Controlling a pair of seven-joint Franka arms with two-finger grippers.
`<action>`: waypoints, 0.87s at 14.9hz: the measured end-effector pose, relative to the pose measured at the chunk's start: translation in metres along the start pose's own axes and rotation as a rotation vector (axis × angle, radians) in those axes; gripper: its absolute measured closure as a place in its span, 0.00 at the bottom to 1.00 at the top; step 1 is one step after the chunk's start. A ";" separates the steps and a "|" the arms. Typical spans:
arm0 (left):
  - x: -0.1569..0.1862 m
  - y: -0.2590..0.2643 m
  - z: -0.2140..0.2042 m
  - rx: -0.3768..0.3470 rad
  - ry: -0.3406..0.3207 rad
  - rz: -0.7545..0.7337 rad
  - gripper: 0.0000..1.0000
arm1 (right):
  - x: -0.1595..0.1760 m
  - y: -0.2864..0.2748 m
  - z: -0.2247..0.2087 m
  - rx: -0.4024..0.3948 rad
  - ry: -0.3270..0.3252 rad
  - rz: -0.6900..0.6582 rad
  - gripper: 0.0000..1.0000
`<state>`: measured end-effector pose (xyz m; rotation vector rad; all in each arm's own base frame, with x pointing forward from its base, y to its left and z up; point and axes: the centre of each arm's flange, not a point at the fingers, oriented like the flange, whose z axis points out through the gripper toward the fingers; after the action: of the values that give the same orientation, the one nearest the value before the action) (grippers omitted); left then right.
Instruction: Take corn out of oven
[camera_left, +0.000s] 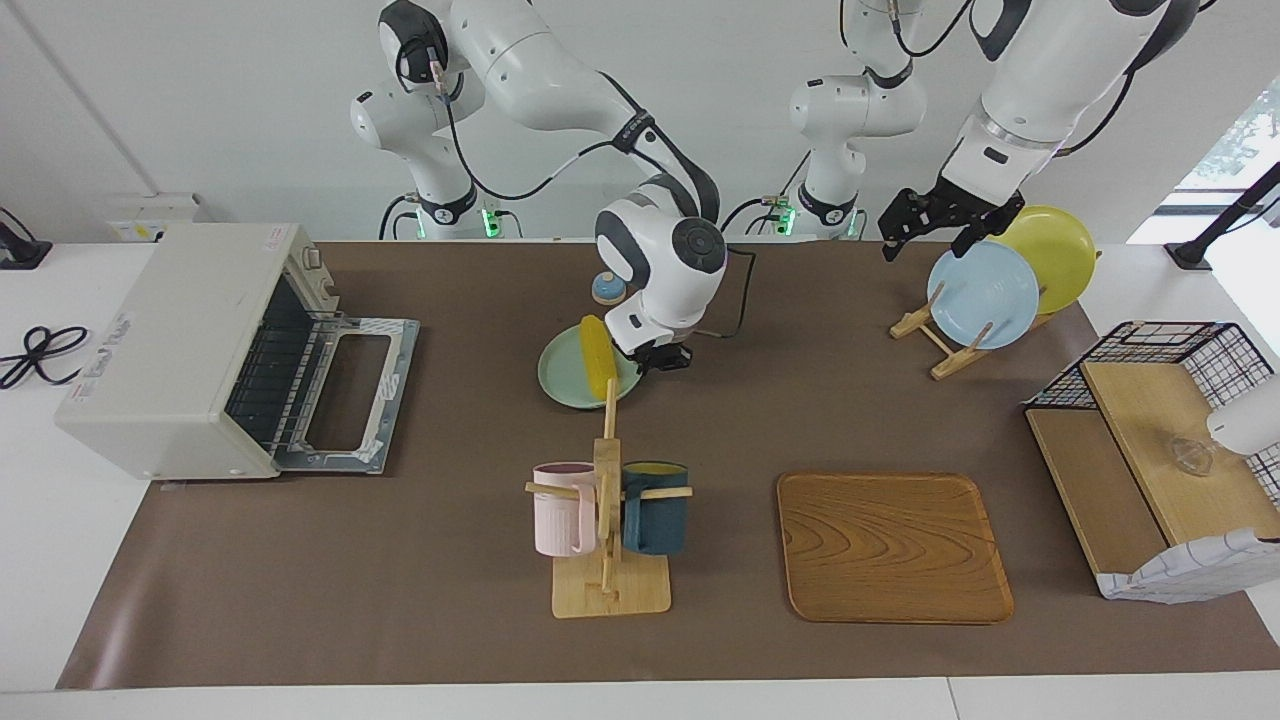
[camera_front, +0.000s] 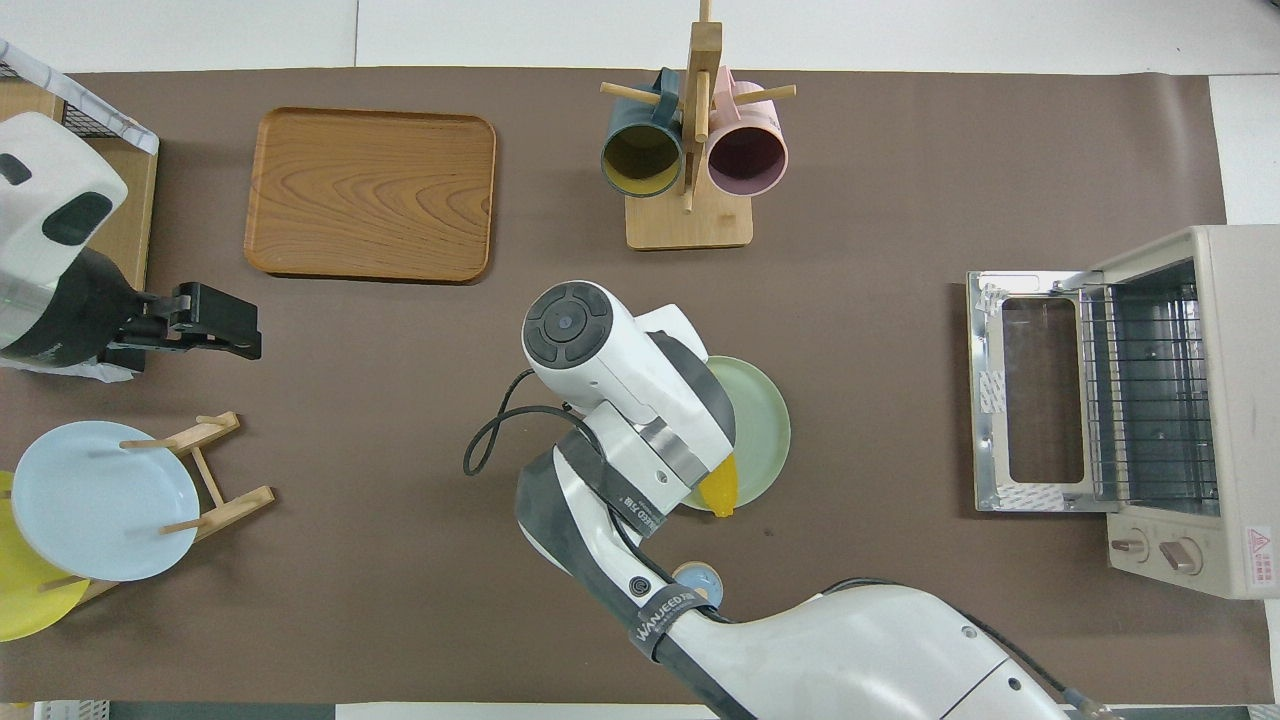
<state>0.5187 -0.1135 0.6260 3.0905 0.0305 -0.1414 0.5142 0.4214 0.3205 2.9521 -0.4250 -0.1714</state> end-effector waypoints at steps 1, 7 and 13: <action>0.000 -0.001 0.000 0.000 0.001 -0.002 0.00 | 0.001 -0.001 0.000 0.021 0.003 0.005 0.97; 0.001 -0.001 -0.001 -0.003 0.011 -0.003 0.00 | 0.009 0.000 0.000 0.098 -0.022 0.048 0.69; 0.002 0.001 -0.001 -0.004 0.021 0.002 0.00 | 0.023 0.037 -0.045 -0.029 0.040 0.040 0.52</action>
<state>0.5211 -0.1149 0.6270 3.0875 0.0288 -0.1084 0.5323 0.3860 0.3687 2.9110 -0.4713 -0.1130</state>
